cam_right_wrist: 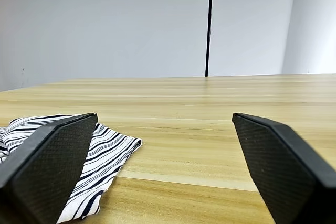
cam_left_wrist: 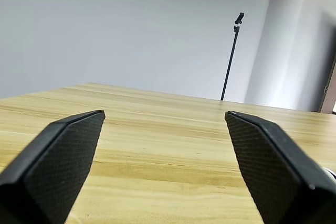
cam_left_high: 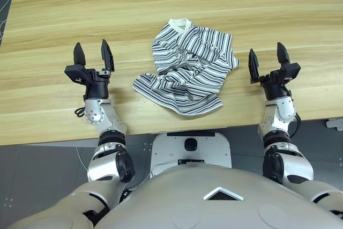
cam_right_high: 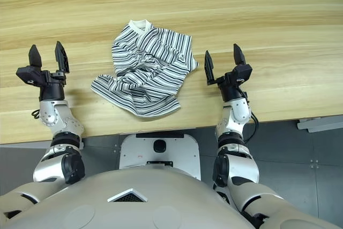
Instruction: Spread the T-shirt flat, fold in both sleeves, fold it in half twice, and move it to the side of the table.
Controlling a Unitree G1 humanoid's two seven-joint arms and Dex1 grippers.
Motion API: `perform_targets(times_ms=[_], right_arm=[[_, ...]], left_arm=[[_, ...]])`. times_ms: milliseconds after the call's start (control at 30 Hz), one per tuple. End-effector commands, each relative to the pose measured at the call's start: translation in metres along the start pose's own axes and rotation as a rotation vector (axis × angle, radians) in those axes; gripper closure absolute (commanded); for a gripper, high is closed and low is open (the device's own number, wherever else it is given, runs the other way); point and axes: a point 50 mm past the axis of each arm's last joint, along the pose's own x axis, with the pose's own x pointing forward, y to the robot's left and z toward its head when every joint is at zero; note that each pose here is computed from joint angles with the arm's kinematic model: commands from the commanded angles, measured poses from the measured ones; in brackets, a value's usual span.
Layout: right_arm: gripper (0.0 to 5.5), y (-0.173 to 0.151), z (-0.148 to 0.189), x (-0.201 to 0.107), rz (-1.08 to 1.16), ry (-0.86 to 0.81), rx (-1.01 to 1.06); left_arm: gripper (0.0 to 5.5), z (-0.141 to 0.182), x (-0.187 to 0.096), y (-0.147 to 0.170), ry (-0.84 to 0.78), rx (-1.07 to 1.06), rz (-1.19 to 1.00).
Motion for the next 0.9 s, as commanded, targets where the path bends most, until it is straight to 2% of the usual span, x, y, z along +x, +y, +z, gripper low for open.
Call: perform_targets(times_ms=[33, 900], right_arm=[[0.74, 0.0035, -0.0029, 0.0007, 0.003, 0.008, 0.019], [0.74, 0.0034, -0.0031, 0.0009, 0.003, 0.010, 0.021]], left_arm=[[1.23, -0.0037, -0.0006, -0.0031, 0.017, -0.011, -0.011], [1.23, -0.0038, -0.0003, -0.0031, 0.018, -0.012, -0.011]])
